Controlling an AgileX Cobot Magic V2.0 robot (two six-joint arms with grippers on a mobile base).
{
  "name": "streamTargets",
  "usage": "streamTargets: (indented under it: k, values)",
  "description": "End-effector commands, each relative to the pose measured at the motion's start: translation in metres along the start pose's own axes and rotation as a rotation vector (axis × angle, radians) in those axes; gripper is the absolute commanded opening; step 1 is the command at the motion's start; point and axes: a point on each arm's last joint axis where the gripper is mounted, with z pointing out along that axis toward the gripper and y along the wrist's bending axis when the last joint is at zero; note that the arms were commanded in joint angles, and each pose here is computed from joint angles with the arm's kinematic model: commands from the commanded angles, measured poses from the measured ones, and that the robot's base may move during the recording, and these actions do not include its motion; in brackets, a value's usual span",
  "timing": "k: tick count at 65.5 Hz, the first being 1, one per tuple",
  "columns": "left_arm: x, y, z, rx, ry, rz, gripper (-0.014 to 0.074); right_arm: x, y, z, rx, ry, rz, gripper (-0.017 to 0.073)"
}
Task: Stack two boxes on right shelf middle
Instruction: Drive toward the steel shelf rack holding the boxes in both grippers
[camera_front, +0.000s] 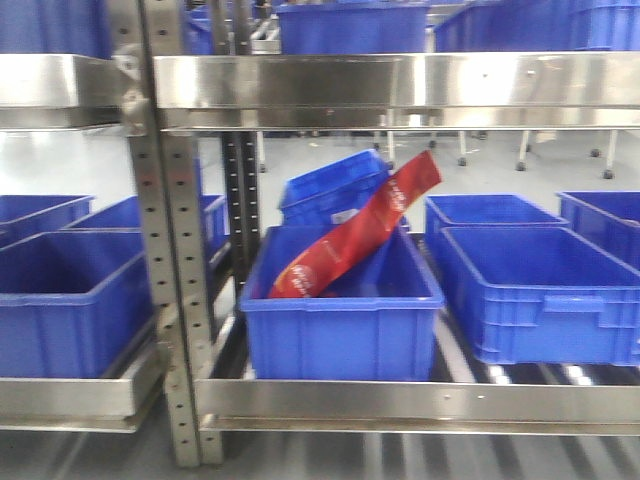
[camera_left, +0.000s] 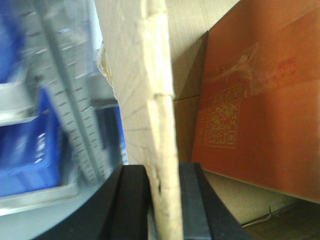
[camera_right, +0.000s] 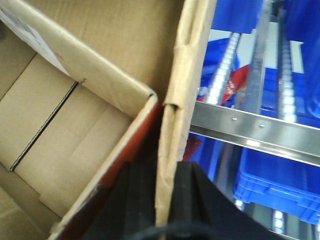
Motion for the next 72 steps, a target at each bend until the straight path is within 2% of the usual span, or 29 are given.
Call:
streamTargets:
  k: [1, 72]
  values:
    - [-0.0066, -0.0022, -0.0109, 0.034, -0.071, -0.001, -0.0111, -0.0082, -0.002, -0.0082, 0.022, -0.078, -0.019, -0.0151]
    - [-0.0066, -0.0022, -0.0109, 0.034, -0.071, -0.001, -0.0111, -0.0082, -0.002, -0.0082, 0.022, -0.078, -0.019, -0.0151]
